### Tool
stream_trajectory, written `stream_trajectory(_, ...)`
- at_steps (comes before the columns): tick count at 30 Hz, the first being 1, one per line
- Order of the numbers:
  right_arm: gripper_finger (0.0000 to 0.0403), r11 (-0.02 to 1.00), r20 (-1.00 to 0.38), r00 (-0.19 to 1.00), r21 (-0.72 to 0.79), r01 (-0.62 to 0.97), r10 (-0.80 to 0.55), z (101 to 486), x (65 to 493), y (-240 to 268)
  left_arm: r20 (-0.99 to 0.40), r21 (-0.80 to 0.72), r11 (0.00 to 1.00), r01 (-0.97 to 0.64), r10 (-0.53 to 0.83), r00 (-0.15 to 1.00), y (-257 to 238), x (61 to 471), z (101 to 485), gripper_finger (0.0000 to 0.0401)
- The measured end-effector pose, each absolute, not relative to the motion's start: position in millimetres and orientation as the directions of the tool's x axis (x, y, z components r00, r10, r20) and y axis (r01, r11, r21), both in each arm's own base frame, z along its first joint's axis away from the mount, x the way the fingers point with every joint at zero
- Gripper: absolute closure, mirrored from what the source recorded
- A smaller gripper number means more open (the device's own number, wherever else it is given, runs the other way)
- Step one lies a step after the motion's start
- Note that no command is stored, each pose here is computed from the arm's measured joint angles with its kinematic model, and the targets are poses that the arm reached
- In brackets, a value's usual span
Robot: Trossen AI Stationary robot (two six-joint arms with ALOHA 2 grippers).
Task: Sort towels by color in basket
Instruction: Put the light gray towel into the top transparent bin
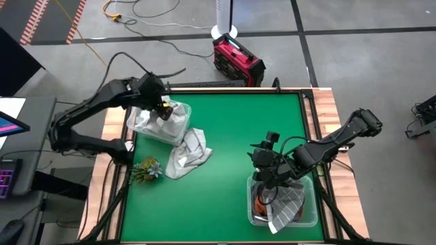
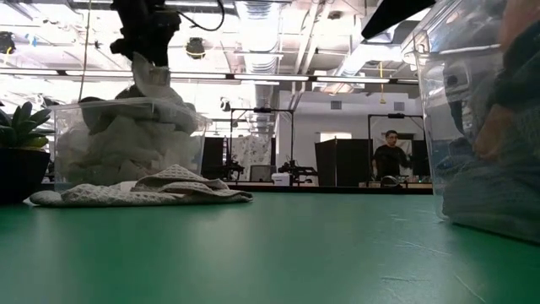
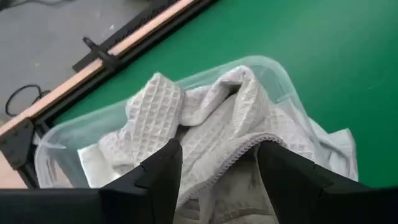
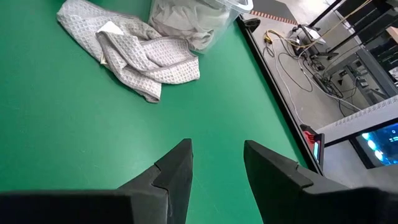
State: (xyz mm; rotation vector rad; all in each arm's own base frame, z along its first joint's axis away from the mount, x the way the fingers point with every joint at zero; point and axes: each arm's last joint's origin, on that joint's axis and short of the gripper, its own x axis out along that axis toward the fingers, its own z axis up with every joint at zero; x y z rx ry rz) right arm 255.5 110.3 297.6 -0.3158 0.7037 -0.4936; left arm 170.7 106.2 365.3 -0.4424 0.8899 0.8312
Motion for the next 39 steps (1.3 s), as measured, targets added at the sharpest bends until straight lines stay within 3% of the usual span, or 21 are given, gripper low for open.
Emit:
stream_trajectory(4, 0.0223, 0.837, -0.536, 0.652, -0.436, 0.330, -0.536, 297.7, 256.4, 108.4, -0.858, 0.056, 0.590, -0.805, 0.442, 0.264, 110.5, 179.5, 353.8, 0.0200)
stream_trajectory(9, 0.0223, 0.835, -0.536, 0.648, -0.436, 0.337, -0.541, 297.7, 257.2, 106.6, -0.869, 0.317, 0.524, -0.791, 0.495, -0.020, 117.8, 192.7, 329.0, 0.0200)
stream_trajectory(13, 0.0223, 0.834, -0.535, 0.648, -0.437, 0.337, -0.542, 297.7, 257.1, 106.7, -0.842, 0.484, 0.546, -0.684, 0.505, -0.192, 118.5, 207.3, 308.5, 0.0200)
stream_trajectory(17, 0.0223, 0.834, -0.535, 0.648, -0.437, 0.337, -0.542, 297.7, 257.1, 106.7, -0.842, 0.522, 0.613, -0.592, 0.481, -0.245, 115.2, 212.3, 302.1, 0.0200)
stream_trajectory(23, 0.0223, 0.835, -0.535, 0.649, -0.431, 0.342, -0.541, 297.7, 257.0, 107.0, -0.856, 0.503, 0.649, -0.570, 0.463, -0.228, 110.4, 204.7, 329.8, 0.0200)
stream_trajectory(28, 0.0223, 0.837, -0.535, 0.649, -0.418, 0.353, -0.541, 297.7, 257.0, 107.0, -0.889, 0.401, 0.688, -0.605, 0.452, -0.075, 103.0, 193.8, 363.2, 0.0200)
stream_trajectory(32, 0.0223, 0.839, -0.537, 0.649, -0.411, 0.356, -0.539, 297.6, 256.9, 107.2, -0.866, 0.335, 0.660, -0.673, 0.496, 0.055, 100.4, 189.0, 380.0, 0.0200)
stream_trajectory(36, 0.0223, 0.840, -0.537, 0.649, -0.408, 0.358, -0.538, 297.6, 256.9, 107.2, -0.870, 0.220, 0.679, -0.700, 0.462, 0.175, 100.4, 194.5, 383.3, 0.0200)
stream_trajectory(39, 0.0223, 0.842, -0.540, 0.650, -0.399, 0.363, -0.535, 297.5, 256.8, 107.4, -0.867, 0.195, 0.685, -0.702, 0.455, 0.204, 101.9, 203.6, 368.4, 0.0200)
